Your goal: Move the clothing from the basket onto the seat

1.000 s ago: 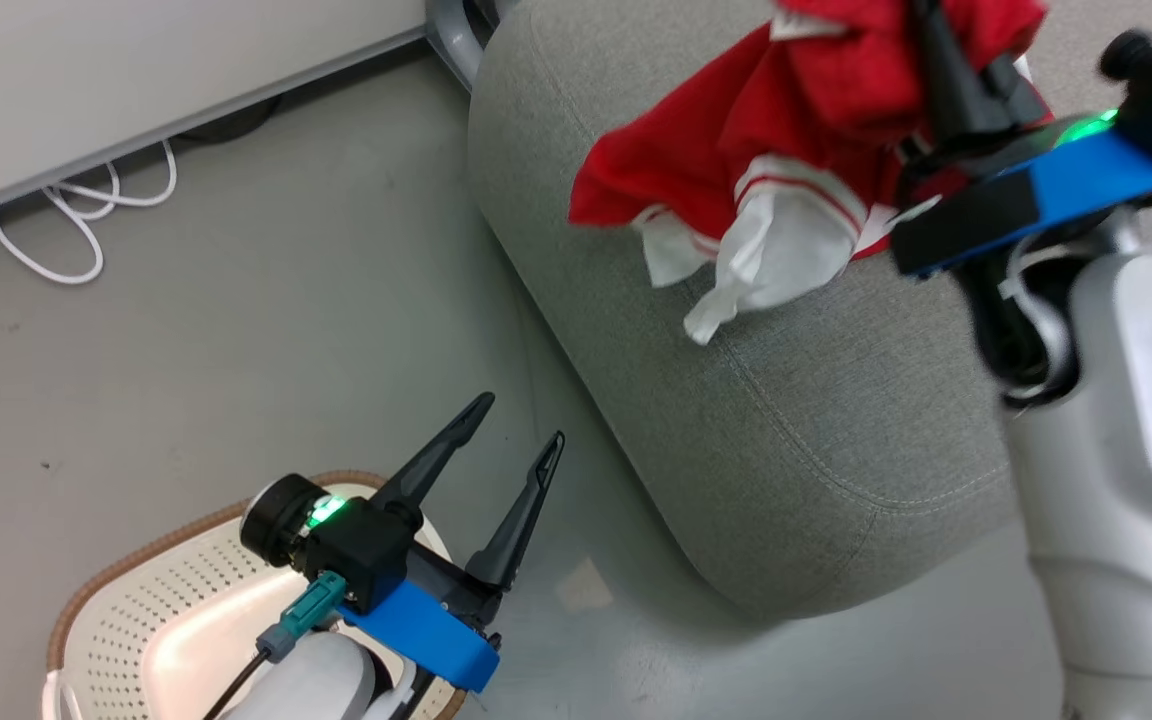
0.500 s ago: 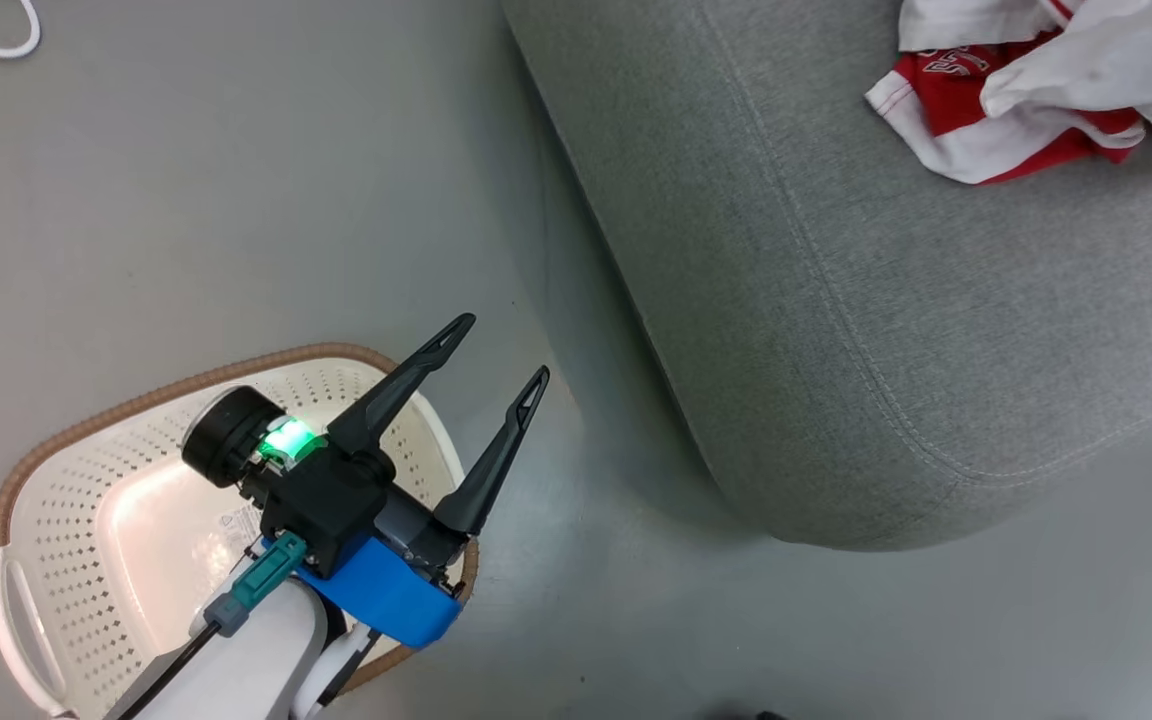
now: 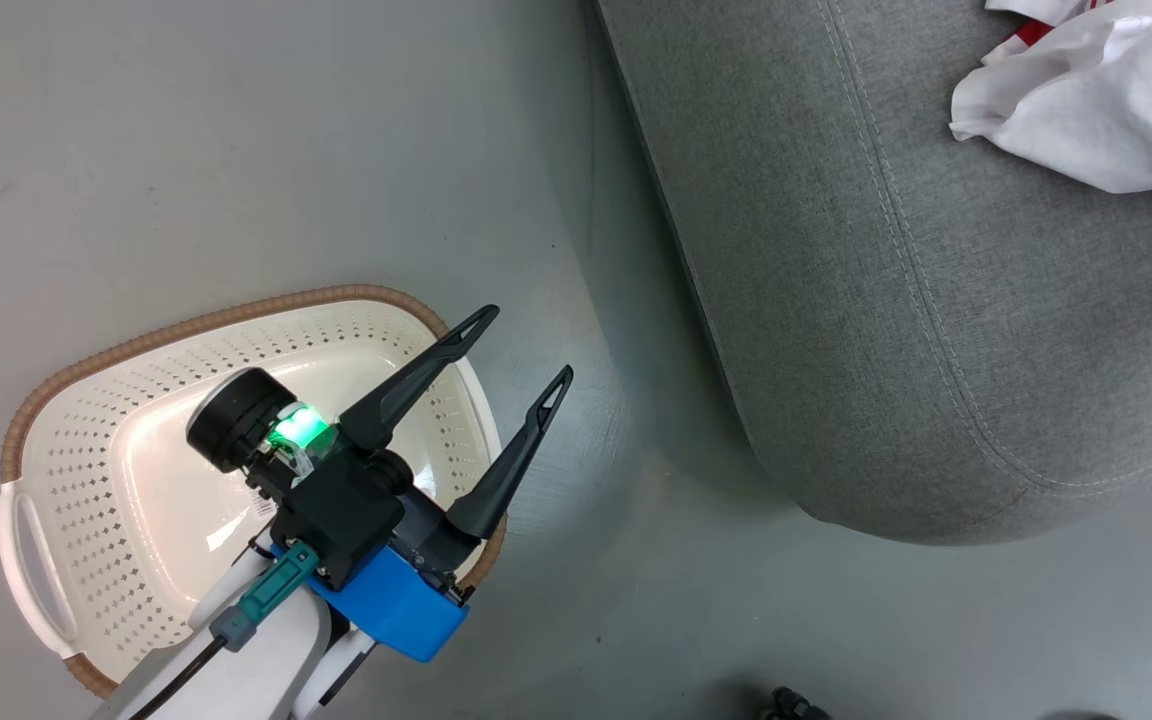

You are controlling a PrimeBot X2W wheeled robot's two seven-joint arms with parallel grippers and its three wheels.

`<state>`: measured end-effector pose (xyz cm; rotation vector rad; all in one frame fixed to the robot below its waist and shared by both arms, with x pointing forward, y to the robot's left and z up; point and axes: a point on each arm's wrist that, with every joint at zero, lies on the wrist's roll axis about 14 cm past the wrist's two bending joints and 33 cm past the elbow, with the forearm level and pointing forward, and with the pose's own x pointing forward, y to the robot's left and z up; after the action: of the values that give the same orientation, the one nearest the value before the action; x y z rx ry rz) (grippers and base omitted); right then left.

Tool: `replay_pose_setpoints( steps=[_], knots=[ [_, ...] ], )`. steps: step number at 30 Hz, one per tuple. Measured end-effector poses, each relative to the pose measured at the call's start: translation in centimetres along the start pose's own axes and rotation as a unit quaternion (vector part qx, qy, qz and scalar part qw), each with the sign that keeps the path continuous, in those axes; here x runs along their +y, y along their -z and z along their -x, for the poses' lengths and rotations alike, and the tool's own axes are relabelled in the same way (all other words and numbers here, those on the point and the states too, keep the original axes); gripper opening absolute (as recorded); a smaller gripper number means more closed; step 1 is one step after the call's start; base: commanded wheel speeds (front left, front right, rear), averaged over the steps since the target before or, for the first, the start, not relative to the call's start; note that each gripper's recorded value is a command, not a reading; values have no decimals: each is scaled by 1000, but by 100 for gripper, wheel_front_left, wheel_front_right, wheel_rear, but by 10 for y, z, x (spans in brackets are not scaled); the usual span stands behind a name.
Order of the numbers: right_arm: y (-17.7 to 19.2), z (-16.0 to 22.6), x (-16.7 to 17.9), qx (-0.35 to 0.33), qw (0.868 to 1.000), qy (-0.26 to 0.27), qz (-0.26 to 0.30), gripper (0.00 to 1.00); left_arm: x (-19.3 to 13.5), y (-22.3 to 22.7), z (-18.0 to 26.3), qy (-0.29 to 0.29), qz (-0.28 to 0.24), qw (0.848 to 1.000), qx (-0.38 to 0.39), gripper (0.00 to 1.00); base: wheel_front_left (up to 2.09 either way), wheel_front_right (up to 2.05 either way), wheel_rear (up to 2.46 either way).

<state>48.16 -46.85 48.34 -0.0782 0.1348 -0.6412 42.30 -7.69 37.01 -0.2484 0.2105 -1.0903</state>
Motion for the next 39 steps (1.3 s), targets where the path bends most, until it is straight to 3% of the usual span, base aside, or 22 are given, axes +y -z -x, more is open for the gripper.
replay_pose_setpoints(
  steps=[6,8,9,23,39],
  knots=[
    [23,4,0,29,999,1,15,0,-2,-3,2,1,-3,1000,-3,100,0,0,0],
    [21,4,1,25,1000,0,17,56,-3,-5,2,-1,-5,1000,-5,100,0,0,0],
    [19,4,1,22,1000,-1,16,100,-3,-6,2,-1,-6,1000,-6,100,0,0,0],
    [7,14,-4,14,1000,-8,11,100,-13,-23,1,-6,-11,1000,-24,100,0,0,0],
    [5,70,-5,-1,999,-47,-17,100,-36,-66,14,-53,-18,997,-54,100,0,0,0]
  ],
)
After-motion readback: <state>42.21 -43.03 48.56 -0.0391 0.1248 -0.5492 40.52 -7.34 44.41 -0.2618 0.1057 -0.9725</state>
